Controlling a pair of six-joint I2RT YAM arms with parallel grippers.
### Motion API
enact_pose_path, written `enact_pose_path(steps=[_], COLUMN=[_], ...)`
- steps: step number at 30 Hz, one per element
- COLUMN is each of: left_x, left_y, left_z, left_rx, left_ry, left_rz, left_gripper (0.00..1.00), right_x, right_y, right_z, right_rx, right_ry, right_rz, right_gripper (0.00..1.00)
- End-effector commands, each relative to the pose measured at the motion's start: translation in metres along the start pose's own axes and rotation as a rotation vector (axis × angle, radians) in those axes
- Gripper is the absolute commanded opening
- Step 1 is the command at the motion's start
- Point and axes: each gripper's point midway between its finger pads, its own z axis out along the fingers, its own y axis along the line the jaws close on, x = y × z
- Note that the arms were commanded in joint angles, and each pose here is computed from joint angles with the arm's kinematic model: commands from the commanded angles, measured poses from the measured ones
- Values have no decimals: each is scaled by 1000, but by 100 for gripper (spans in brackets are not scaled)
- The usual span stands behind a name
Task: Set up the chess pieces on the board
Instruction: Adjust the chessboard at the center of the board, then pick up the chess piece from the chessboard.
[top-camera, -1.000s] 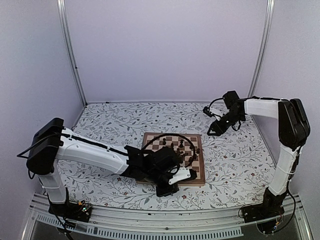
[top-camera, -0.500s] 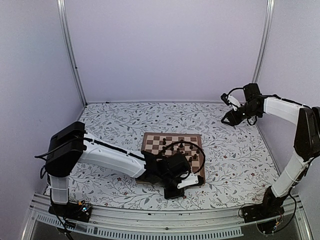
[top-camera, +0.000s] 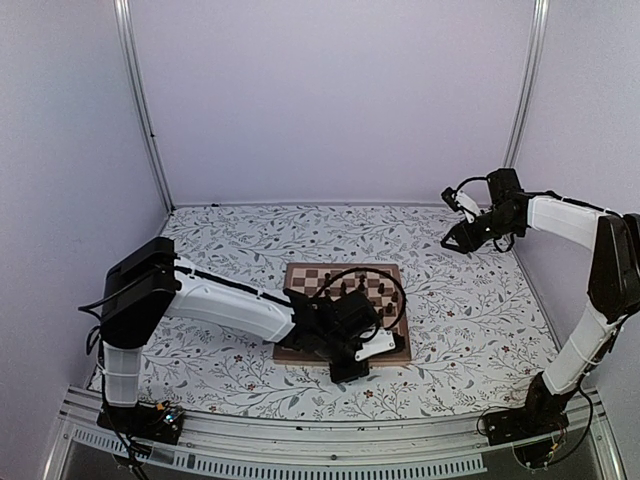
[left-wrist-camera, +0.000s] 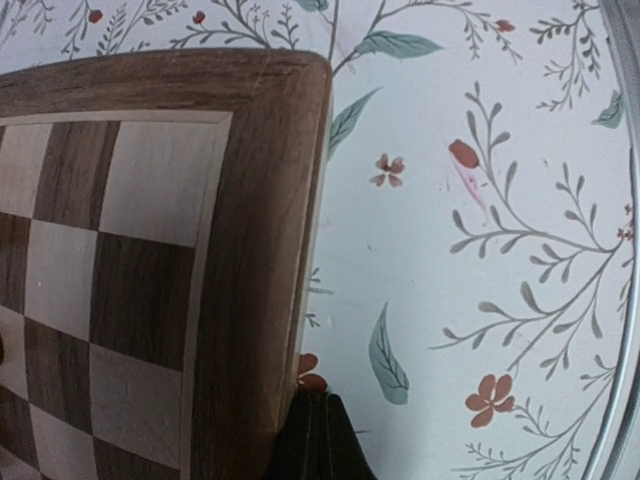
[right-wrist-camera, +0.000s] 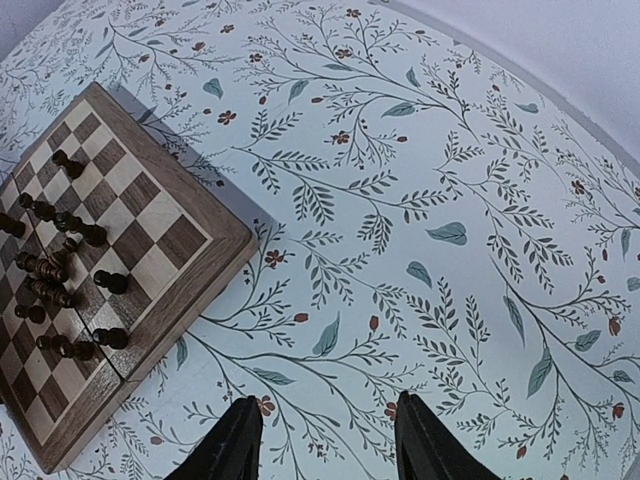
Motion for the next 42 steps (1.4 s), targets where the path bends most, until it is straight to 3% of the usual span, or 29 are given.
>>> enact_pose_path(steps=[1,7,12,14,17,18,19,21,24,29,32,35,37,40,42], left_x=[2,-33,-75,-90,-108,-112,-114,-110,-87,-71,-65,-42,-10,-6,-1], left_y=[21,10,15,24,52,63,78,111,154,181,197,229,250,256,249], left_z=[6,-31,-99,-133,-188,-206,-225,-256,-279,-293,-298,-317,-306,-260,-233], left_rx=[-38,12,-9,-74,-255,-323,-394,-558,-707,-720,-706,-929,-1043,-850,-712], left_ry=[12,-83,-206,-272,-378,-420,-472,-557,-563,-606,-634,-648,-580,-498,-446], left_rz=[-19,-9,30,79,84,70,39,-58,-199,-282,-329,-463,-576,-520,-581], left_gripper=[0,4,12,27,61,93,99,99,99,99,99,99,99,99,99], right_x=[-3,-2,-21,-39,-66,-73,-80,-89,-84,-48,-26,-5,-5,0,12], right_y=[2,3,4,15,16,15,14,16,28,43,46,44,40,31,34], right_z=[-5,-4,-22,-40,-69,-77,-86,-103,-118,-119,-125,-126,-128,-123,-113], right_rx=[-12,-25,-88,-174,-156,-140,-121,-87,-65,-21,9,-1,-3,26,14], right_ry=[-29,-30,-104,-154,-189,-199,-217,-262,-331,-384,-450,-485,-506,-477,-451], right_rz=[5,7,76,126,109,100,88,65,49,2,-18,7,-1,24,7], right_gripper=[49,49,51,52,52,53,53,54,57,60,67,71,71,71,71])
